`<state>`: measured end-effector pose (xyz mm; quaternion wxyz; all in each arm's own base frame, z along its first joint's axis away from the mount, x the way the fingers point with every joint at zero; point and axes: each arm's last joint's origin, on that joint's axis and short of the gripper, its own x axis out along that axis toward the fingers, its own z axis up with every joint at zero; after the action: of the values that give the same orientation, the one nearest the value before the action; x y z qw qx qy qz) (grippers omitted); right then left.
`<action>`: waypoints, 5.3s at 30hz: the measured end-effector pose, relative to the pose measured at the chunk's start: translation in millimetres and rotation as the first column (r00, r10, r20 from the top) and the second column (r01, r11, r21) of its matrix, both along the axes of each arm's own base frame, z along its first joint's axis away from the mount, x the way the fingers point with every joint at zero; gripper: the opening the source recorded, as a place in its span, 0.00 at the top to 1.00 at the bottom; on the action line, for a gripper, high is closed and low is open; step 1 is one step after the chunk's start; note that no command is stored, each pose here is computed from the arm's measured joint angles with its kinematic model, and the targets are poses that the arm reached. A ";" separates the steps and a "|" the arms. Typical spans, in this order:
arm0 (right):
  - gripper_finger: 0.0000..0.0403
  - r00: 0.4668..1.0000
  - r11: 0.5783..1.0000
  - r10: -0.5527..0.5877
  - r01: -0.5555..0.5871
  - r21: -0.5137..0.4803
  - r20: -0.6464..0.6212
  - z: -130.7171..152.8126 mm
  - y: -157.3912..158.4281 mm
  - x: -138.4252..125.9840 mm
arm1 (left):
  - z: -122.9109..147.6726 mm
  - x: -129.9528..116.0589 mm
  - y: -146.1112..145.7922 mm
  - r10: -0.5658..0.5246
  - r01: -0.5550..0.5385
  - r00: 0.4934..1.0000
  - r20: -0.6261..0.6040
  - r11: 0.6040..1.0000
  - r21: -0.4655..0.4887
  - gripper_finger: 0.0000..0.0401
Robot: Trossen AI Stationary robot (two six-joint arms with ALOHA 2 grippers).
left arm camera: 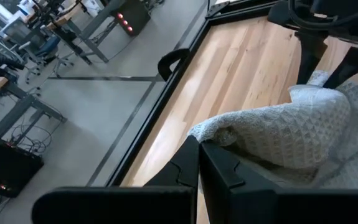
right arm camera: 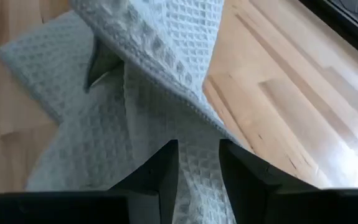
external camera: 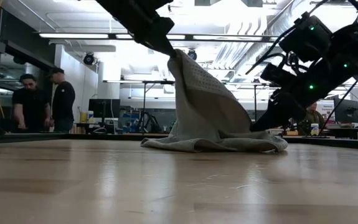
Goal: Fold microfiber towels
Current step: Fold the gray towel
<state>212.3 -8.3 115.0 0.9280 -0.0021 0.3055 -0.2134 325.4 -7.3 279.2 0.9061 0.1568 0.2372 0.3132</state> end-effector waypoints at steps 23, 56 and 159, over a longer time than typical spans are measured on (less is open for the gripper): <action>0.73 1.000 0.998 -0.015 0.014 -0.056 -0.001 14.0 -9.1 -7.1 | -4.1 -3.4 1.3 0.045 -0.044 0.997 -0.055 0.999 0.029 1.00; 0.73 0.999 0.994 0.038 -0.041 0.103 0.030 -6.6 -40.9 2.8 | 14.5 -16.3 2.1 0.043 -0.043 0.999 -0.007 0.999 0.025 1.00; 0.99 0.888 0.665 -0.217 0.438 -0.605 0.404 154.6 -45.5 2.7 | 52.5 -63.4 57.3 0.366 -0.337 0.928 -0.075 0.907 0.251 1.00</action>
<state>215.0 -53.9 269.6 0.8415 -0.2542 0.0574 -0.4732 262.0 50.0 331.7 0.7939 0.2358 0.2774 0.4871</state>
